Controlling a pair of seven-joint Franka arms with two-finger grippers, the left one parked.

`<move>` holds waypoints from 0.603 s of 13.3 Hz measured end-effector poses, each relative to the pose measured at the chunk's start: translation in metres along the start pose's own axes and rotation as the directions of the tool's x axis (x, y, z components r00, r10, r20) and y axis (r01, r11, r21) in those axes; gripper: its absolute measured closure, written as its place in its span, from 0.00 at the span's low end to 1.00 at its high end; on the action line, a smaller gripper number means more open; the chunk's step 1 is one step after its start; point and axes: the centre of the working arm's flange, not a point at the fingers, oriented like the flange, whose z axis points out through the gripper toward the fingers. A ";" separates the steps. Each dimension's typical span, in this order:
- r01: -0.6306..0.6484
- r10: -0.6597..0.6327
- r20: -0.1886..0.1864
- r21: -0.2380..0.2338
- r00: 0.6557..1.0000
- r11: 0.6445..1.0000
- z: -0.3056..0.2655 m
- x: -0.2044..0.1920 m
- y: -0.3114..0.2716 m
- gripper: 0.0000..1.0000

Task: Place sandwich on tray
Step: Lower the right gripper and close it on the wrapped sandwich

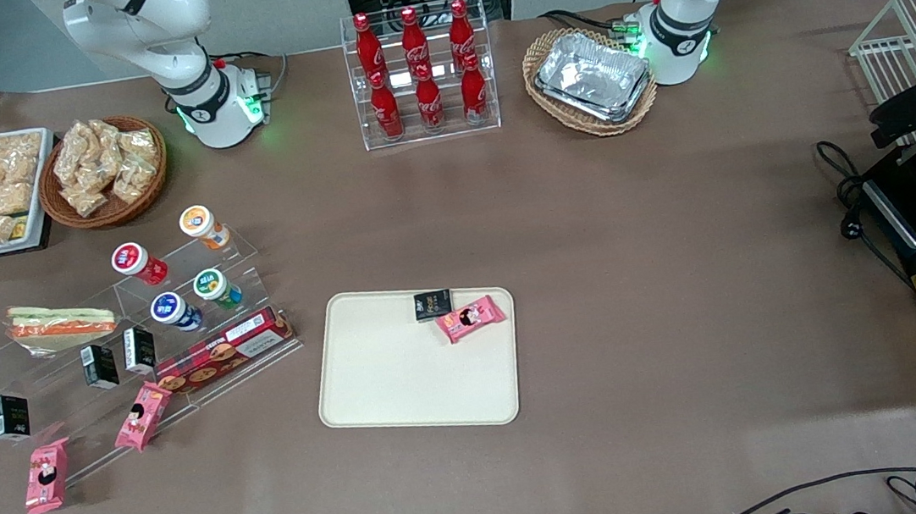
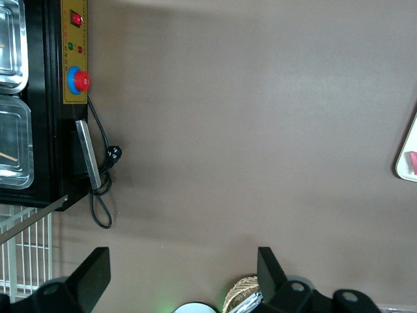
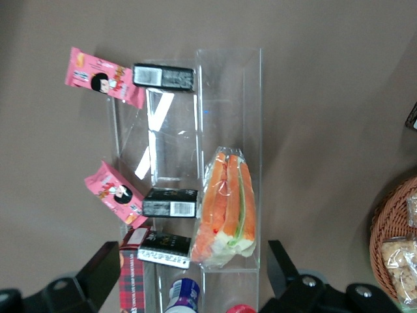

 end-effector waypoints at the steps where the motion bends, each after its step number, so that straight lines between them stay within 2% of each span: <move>1: -0.003 0.003 0.009 -0.004 1.000 1.000 0.009 -0.001 0.001 0.00; 3: -0.009 0.009 0.029 -0.002 1.000 1.000 0.022 -0.004 0.003 0.00; 8: -0.017 0.017 0.023 0.005 1.000 1.000 0.057 -0.008 0.009 0.00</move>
